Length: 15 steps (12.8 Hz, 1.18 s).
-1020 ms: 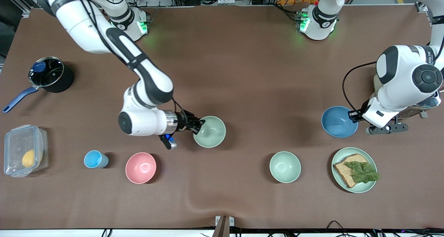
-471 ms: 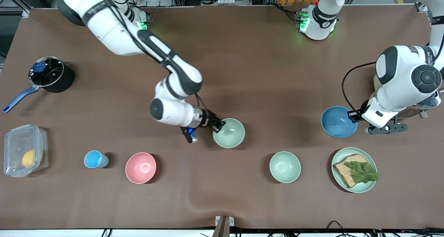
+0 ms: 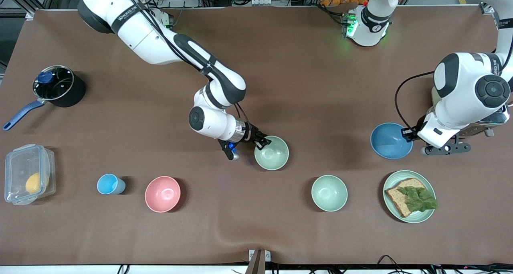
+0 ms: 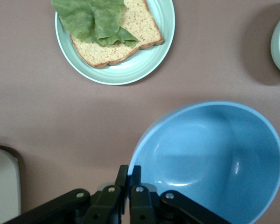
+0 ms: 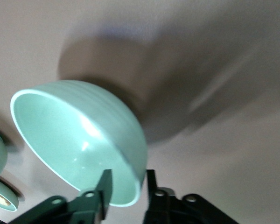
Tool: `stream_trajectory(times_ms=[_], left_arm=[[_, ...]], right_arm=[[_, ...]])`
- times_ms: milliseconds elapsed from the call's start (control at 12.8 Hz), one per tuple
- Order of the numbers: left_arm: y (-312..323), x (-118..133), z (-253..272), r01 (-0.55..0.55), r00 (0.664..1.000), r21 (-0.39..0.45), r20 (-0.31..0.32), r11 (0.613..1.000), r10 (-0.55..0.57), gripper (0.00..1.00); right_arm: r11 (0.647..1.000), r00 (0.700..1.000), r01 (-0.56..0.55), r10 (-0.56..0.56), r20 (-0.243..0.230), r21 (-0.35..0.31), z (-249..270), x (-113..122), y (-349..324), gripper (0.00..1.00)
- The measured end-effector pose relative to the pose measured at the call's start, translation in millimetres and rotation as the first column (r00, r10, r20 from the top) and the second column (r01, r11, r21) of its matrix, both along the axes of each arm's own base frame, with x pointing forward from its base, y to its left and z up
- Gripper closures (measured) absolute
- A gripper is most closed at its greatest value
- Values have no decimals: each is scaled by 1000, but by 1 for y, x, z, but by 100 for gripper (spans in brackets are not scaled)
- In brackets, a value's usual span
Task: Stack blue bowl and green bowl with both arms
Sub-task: 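Carry the green bowl to the table middle and set it down with the right gripper, then open the right gripper and withdraw while the left gripper lifts the blue bowl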
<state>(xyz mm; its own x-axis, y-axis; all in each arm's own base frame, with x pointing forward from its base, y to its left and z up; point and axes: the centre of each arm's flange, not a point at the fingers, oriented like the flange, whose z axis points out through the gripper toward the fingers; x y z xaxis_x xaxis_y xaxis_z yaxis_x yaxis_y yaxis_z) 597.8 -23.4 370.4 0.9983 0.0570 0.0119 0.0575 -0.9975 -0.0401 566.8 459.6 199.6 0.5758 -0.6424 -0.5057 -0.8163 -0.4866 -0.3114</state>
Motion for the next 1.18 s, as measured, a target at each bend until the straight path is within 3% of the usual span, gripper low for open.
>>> stream_trajectory(times_ms=[235,392,627,784,1176], left_arm=[[-16,1,5,18,1000,-16,9,1000,-18,95],[-32,3,12,33,999,-32,23,999,-32,95],[-57,4,15,29,999,-55,28,998,-27,95],[-87,9,13,29,999,-70,31,997,-26,95],[-188,17,-8,43,999,-117,13,992,-41,95]], right_arm=[[999,999,40,-40,-29,1,10,10,-7,22],[1000,993,19,-21,-113,-14,28,28,-36,1],[1000,969,2,-8,-249,-25,67,67,-119,0],[999,967,28,-31,-252,-15,86,88,-151,0],[994,972,109,-111,-209,-20,62,98,-148,0]])
